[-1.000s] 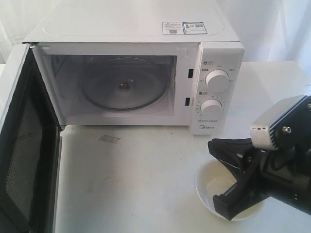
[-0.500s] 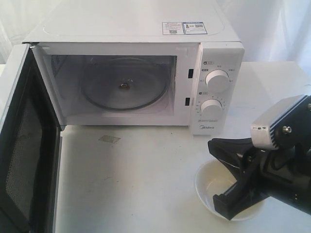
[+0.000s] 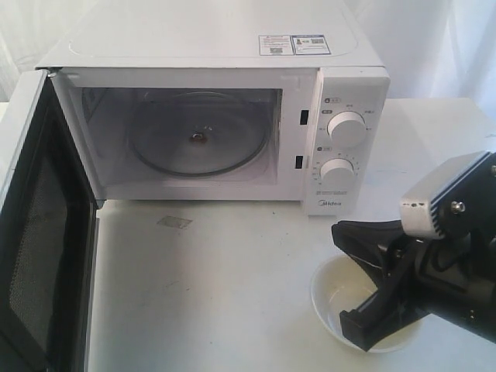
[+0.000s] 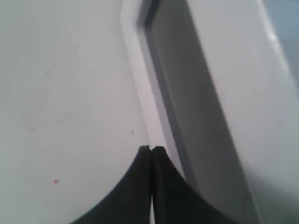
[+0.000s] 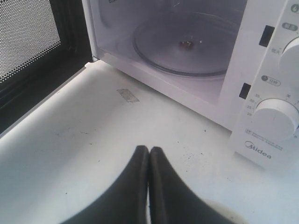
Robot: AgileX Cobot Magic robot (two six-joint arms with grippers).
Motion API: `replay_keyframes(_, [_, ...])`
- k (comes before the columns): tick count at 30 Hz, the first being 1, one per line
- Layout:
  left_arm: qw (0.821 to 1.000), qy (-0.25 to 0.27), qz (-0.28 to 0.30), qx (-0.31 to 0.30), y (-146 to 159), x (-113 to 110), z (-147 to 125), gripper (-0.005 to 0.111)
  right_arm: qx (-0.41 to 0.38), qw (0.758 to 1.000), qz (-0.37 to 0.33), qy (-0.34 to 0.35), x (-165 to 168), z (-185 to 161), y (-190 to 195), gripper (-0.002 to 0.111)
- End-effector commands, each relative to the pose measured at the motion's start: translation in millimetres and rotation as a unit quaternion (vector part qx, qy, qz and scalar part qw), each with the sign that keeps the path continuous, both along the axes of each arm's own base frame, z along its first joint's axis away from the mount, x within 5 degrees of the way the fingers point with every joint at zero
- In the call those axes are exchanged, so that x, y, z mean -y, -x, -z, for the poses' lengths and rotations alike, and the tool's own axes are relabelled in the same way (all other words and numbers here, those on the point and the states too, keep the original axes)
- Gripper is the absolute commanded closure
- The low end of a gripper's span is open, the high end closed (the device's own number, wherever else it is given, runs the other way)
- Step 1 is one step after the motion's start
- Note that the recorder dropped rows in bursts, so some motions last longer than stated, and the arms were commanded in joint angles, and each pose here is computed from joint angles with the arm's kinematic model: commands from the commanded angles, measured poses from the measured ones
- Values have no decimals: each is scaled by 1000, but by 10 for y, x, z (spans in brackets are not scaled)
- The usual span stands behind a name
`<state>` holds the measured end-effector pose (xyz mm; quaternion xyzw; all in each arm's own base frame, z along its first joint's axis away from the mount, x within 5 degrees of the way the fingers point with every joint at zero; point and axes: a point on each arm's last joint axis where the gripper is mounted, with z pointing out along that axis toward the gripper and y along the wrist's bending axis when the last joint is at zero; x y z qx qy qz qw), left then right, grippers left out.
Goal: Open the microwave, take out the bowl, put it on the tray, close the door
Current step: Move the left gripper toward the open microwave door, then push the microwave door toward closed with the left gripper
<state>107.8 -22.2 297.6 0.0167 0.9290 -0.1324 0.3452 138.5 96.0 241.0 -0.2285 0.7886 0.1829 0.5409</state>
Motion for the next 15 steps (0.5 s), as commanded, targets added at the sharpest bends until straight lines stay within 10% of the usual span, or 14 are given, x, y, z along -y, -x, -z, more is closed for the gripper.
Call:
replay_keyframes(1, [997,31,71,26,-86,119,-21,107,3,1000,3,-4,13,-7,1,108])
replay_keyframes(15, [961,149,192,130,-530,371,-89,107,53,998,2,-39,25,-177,24,108])
